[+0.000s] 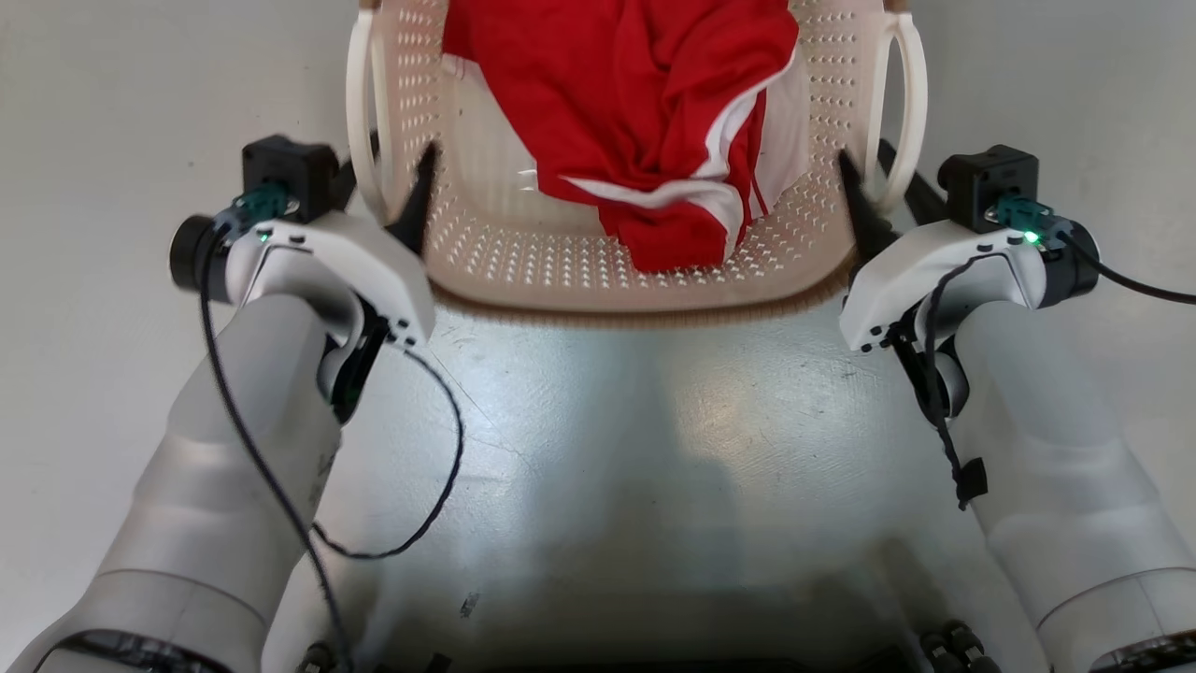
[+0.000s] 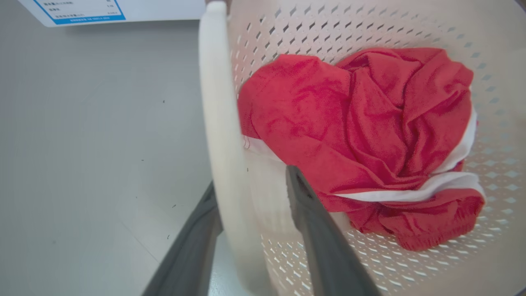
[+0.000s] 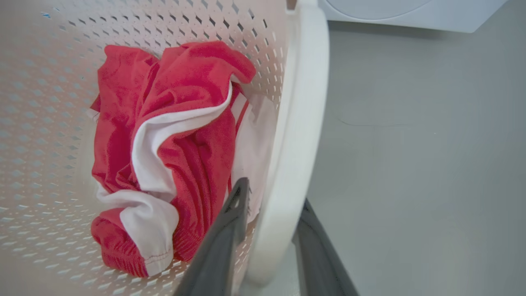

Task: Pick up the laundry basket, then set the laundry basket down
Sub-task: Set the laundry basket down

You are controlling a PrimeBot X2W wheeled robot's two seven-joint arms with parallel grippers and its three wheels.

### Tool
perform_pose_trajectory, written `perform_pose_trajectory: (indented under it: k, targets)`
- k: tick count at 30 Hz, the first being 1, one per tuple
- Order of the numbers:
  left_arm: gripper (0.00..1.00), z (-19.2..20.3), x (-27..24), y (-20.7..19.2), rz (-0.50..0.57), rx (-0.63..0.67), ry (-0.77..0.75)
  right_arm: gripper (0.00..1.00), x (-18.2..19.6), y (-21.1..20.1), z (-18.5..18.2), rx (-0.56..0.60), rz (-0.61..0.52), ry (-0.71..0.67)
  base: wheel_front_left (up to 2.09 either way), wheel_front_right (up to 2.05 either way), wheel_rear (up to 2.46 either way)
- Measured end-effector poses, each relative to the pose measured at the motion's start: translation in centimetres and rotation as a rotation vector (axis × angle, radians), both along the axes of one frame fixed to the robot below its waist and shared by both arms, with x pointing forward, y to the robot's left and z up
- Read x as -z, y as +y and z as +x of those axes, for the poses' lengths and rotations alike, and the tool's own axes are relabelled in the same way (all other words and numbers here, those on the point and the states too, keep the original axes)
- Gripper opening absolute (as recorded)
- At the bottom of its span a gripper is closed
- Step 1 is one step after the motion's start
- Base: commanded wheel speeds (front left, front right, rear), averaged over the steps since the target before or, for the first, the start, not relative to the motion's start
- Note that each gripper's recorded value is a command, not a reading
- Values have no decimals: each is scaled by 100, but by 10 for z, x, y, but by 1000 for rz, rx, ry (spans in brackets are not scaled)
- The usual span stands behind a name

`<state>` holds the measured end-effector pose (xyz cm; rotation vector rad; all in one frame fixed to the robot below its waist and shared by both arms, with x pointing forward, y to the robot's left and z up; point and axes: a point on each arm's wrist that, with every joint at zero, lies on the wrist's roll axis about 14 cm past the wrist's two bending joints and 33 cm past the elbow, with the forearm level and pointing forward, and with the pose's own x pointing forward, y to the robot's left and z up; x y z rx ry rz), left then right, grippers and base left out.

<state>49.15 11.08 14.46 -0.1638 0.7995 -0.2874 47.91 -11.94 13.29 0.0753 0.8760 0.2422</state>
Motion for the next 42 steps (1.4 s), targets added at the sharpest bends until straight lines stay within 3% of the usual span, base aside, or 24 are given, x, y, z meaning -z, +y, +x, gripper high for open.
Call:
perform_pose_trajectory:
  k: [27,42]
  targets:
    - [100,16,-19,6,13,-57,-44,100,-15,-1,8,26,6,-66,0,0,0]
    - [100,22,-63,2,-33,-95,-133,100,-69,-11,28,53,10,-186,0,0,0]
